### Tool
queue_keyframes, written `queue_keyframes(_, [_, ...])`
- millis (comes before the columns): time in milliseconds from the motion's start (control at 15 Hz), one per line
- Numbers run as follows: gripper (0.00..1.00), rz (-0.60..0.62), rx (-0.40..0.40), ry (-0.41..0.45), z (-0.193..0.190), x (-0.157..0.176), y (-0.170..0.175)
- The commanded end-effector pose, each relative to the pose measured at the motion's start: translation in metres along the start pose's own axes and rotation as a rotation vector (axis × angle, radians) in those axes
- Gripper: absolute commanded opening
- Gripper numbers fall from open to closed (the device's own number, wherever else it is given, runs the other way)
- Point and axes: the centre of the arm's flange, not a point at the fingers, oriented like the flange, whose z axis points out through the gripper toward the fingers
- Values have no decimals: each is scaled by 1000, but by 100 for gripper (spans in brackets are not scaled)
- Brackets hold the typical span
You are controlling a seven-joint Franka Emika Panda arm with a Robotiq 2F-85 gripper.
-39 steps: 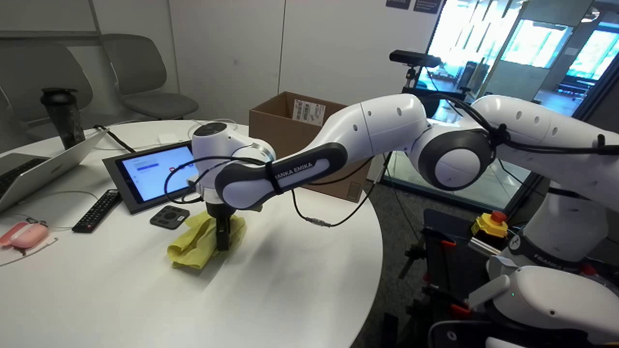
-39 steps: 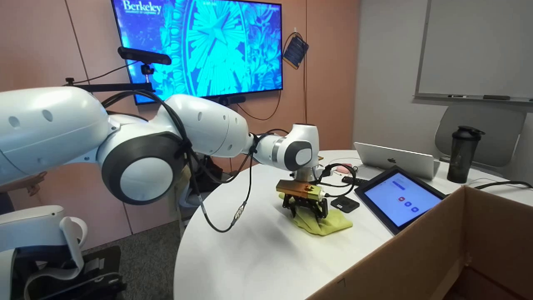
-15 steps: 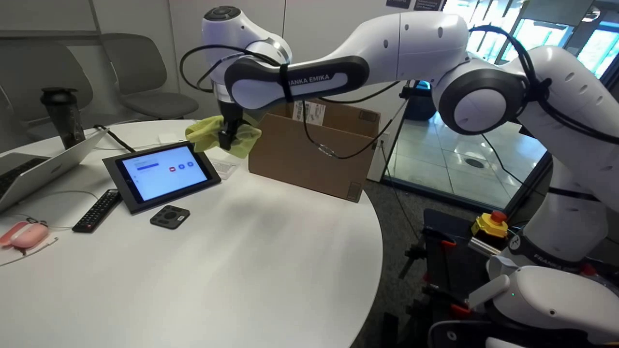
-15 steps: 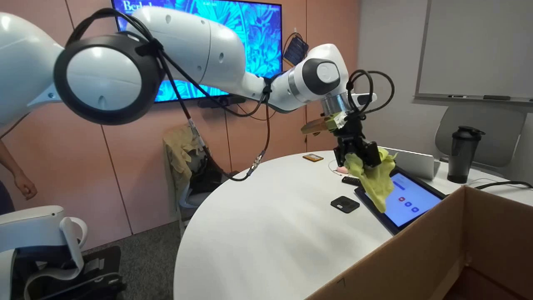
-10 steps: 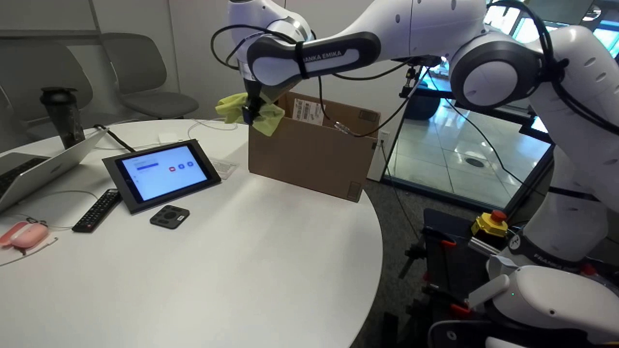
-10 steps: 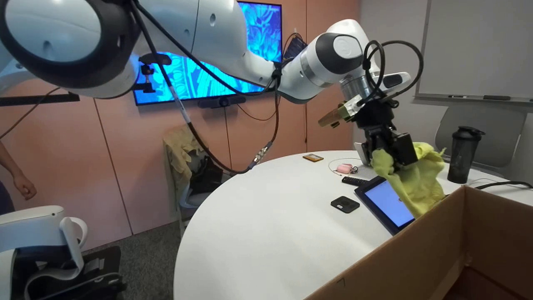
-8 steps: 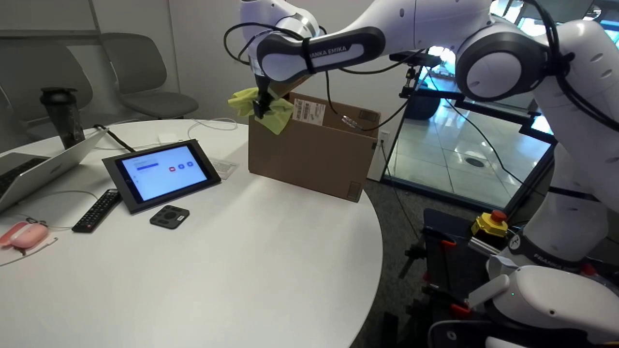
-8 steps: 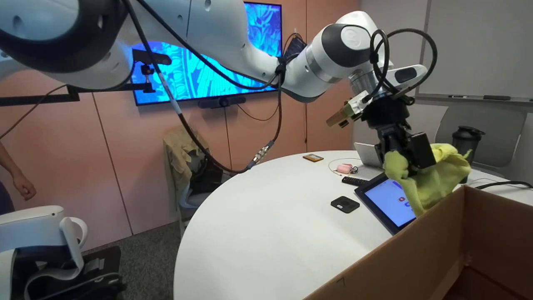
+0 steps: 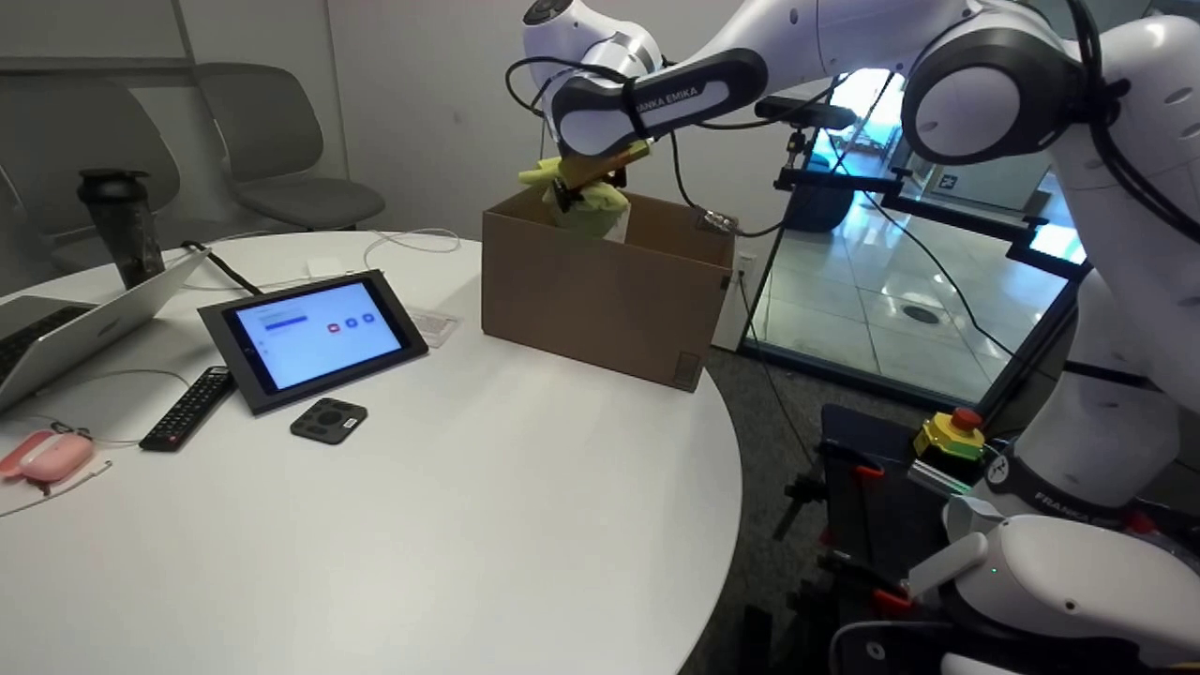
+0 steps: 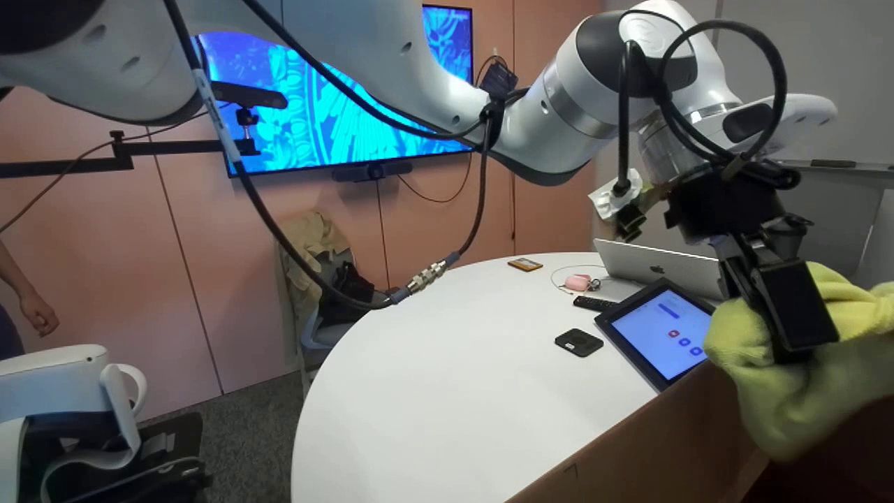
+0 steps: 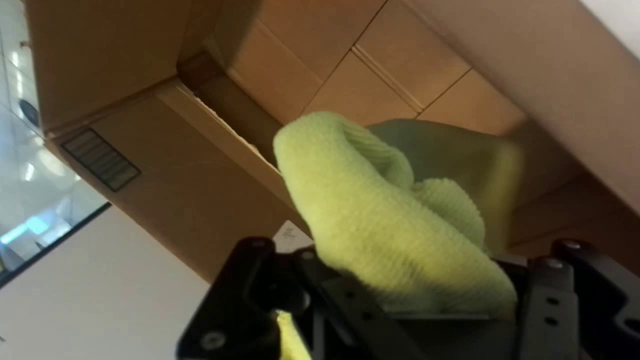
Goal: Put the marker on the cloth and wrap it, then put it in the box
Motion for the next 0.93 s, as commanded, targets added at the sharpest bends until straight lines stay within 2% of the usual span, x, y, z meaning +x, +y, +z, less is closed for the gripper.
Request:
queue_keyframes(0, [4,181,-89,1,10,-7,32])
queue_keyframes(67, [8,226,-117,-6,15,-7,36])
queue_keyframes(133, [29,258,-139,-12,18,-7,39])
queue_keyframes(200, [33,275,-162,-23,21,-8,41])
queue_keyframes(467, [64,299,-226,-59,27,-16,44])
queue_keyframes(800, [99,244,-214,-102,21,-27,41])
queue_keyframes(867, [100,227,-200,-106,19,-30,40])
